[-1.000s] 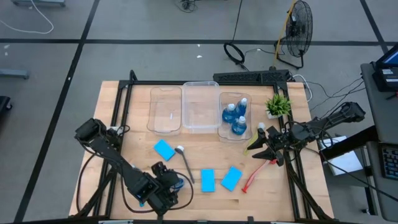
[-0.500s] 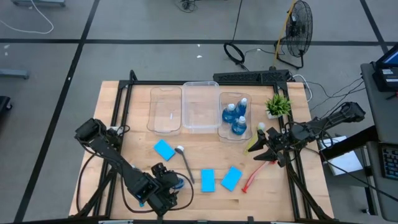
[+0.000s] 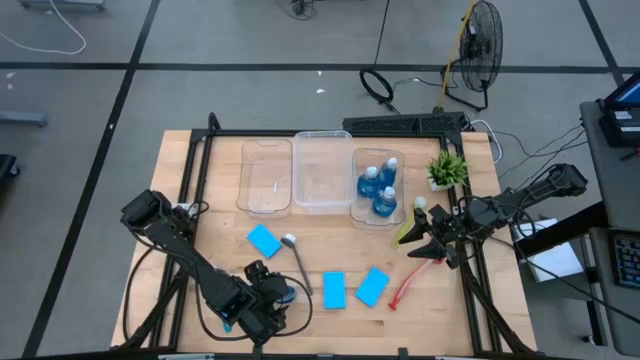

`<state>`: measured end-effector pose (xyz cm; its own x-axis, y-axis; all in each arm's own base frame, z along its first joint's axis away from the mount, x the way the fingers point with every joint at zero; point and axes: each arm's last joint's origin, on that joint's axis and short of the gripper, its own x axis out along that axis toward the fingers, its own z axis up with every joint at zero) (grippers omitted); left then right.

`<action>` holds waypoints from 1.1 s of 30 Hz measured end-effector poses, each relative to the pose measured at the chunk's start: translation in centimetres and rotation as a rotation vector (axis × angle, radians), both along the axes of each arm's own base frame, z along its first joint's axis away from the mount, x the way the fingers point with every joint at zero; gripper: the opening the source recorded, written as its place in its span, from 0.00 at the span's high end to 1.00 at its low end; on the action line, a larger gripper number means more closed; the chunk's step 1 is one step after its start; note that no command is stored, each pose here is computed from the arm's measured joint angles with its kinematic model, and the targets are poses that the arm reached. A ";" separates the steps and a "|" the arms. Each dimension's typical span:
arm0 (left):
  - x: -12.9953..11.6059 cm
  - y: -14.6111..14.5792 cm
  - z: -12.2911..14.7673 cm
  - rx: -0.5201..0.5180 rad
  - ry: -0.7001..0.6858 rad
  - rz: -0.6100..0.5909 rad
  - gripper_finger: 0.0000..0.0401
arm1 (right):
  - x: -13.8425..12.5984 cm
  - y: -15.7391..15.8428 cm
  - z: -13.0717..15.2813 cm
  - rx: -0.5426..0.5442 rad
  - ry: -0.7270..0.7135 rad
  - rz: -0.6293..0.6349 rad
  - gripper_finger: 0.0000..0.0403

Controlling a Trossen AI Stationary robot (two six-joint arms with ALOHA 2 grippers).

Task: Pick & Place Kitchen Sink Supplies
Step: Put the blue dishwashing liquid bottle into the right transparent bin

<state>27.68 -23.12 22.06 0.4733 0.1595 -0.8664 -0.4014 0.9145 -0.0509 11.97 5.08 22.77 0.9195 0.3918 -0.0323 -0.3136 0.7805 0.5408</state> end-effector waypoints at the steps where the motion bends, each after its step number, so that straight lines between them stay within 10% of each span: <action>1: 0.0 0.0 0.0 0.000 0.000 0.000 0.09 | 0.0 0.0 0.0 0.000 -0.001 0.000 0.48; 26: 0.8 1.0 0.0 0.005 0.015 0.002 0.10 | 0.0 0.0 0.0 -0.010 -0.005 0.000 0.48; 33: 1.1 1.4 0.0 0.001 0.041 -0.026 0.26 | 0.0 0.0 0.0 -0.010 -0.005 0.000 0.48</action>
<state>28.83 -21.68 22.02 0.4411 0.1481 -0.8852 -0.3790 0.9248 -0.0341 11.96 5.08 22.79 0.9196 0.3915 -0.0314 -0.3165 0.7860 0.5311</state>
